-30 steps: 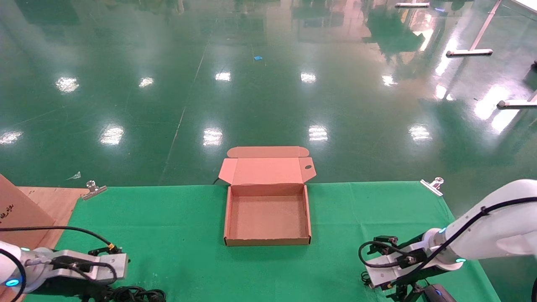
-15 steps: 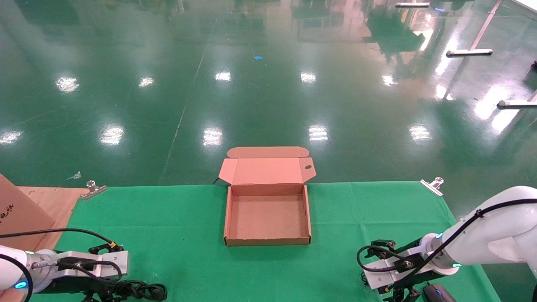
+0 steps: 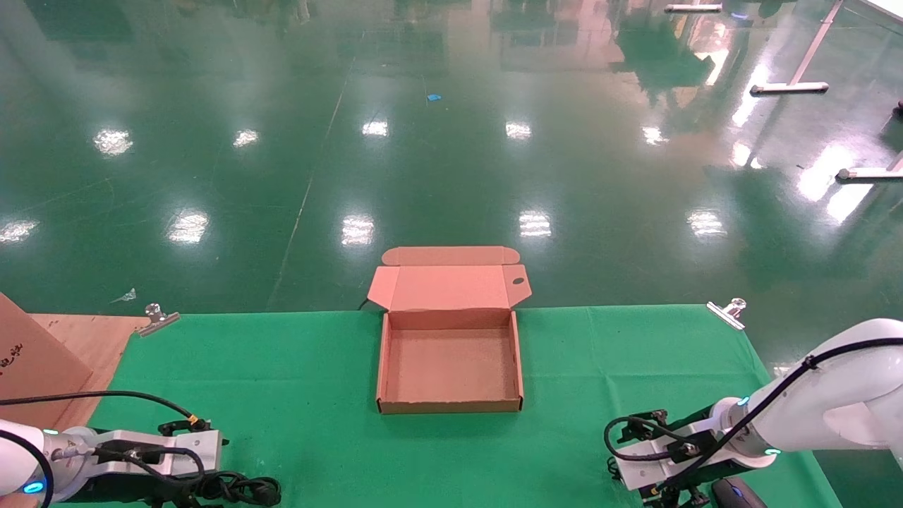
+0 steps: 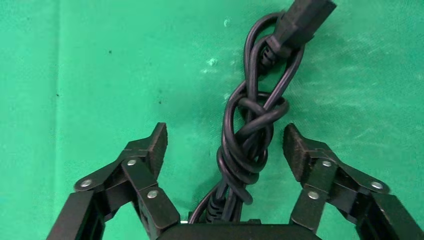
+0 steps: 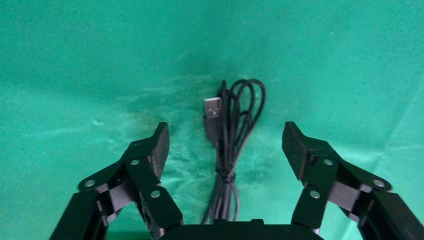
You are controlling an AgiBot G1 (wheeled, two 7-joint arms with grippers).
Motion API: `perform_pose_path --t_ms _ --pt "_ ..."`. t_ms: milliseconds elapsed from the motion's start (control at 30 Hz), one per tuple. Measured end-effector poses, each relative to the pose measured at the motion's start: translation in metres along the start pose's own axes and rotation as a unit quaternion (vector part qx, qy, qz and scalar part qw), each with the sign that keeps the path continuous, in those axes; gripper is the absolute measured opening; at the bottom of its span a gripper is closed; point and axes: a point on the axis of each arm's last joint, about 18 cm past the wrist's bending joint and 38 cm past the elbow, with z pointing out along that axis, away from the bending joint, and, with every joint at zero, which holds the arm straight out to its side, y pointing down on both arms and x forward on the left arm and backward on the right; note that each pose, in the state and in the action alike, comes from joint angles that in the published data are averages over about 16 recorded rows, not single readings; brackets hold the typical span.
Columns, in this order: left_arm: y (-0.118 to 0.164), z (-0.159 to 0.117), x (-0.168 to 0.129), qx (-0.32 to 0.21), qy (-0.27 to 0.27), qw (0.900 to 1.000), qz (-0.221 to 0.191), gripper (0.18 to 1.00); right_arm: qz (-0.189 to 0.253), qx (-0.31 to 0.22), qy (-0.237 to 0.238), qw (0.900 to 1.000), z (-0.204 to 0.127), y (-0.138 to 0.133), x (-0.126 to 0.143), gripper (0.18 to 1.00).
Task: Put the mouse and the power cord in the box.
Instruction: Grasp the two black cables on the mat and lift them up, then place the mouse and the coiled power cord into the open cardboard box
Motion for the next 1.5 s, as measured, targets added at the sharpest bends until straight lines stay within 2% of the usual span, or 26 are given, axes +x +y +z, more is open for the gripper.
perform_pose_path --t_ms 233,767,933,1133,1500 --pt "-0.002 -0.001 0.002 0.007 0.004 1.0000 0.002 0.787 -0.001 0.000 0.001 1.000 0.000 0.000 0.000 0.774" --pt "-0.002 -0.001 0.012 0.017 0.026 0.9995 0.009 0.425 0.000 0.010 0.000 1.000 0.002 -0.002 -0.003 0.408" --pt "-0.003 -0.003 0.014 0.022 0.034 0.9991 0.012 0.366 0.003 0.015 0.002 1.000 0.000 -0.002 -0.002 0.330" --pt "-0.008 -0.011 0.015 0.038 0.047 0.9981 0.016 0.339 0.007 0.025 0.004 1.000 -0.007 -0.001 -0.001 0.288" --pt "-0.027 -0.043 0.007 0.089 0.075 0.9927 0.031 0.334 0.013 0.058 0.024 0.998 -0.043 0.004 0.015 0.281"
